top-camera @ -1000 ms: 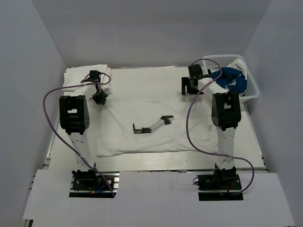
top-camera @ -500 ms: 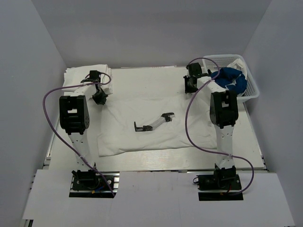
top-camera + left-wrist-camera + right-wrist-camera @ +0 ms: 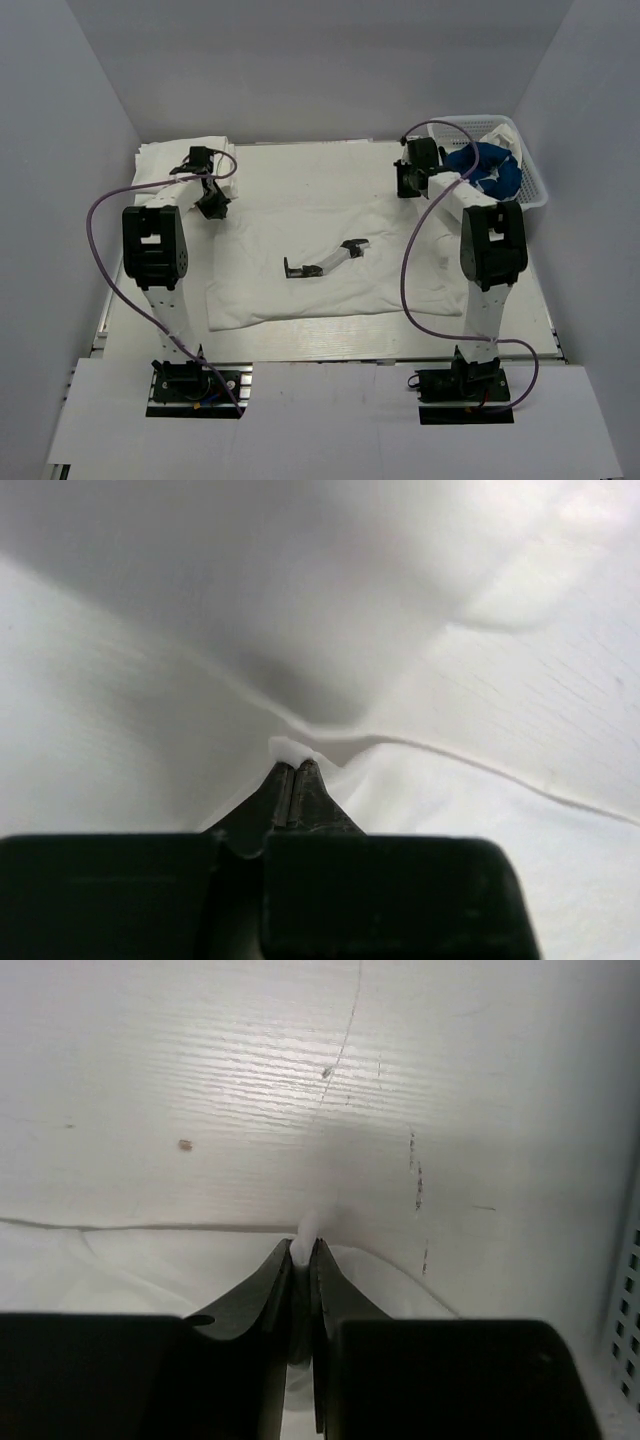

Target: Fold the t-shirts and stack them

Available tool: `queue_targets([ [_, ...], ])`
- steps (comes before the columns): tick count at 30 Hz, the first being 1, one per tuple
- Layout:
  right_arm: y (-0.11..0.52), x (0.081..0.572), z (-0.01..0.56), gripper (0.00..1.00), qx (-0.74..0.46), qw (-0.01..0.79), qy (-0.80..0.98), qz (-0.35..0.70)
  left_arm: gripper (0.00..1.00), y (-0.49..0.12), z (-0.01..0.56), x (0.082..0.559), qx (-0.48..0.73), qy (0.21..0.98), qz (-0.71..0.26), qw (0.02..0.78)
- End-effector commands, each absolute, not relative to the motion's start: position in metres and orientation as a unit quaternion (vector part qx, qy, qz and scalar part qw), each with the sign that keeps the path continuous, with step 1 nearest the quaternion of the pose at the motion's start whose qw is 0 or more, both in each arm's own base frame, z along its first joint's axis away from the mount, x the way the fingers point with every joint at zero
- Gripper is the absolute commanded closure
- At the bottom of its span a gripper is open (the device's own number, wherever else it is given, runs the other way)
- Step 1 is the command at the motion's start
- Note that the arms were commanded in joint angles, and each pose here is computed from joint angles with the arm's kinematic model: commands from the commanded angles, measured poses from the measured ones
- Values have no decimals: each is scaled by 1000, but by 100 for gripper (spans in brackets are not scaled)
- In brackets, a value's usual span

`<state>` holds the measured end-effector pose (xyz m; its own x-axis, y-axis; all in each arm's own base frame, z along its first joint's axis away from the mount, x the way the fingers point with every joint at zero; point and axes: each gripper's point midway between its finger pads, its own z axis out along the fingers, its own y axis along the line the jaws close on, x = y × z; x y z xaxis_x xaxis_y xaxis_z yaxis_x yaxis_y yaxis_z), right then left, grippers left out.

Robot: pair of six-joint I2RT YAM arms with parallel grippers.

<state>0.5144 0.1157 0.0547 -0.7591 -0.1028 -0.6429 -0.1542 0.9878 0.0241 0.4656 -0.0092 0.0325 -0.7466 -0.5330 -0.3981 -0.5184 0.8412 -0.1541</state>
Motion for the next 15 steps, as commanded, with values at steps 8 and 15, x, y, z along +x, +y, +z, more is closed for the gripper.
queue_targets([
  [8, 104, 520, 129, 86, -30, 459, 887, 32, 100, -15, 110, 459, -266, 914, -55, 303],
  [15, 112, 508, 128, 84, -53, 467, 881, 56, 100, -16, 108, 452, -260, 916, -58, 301],
])
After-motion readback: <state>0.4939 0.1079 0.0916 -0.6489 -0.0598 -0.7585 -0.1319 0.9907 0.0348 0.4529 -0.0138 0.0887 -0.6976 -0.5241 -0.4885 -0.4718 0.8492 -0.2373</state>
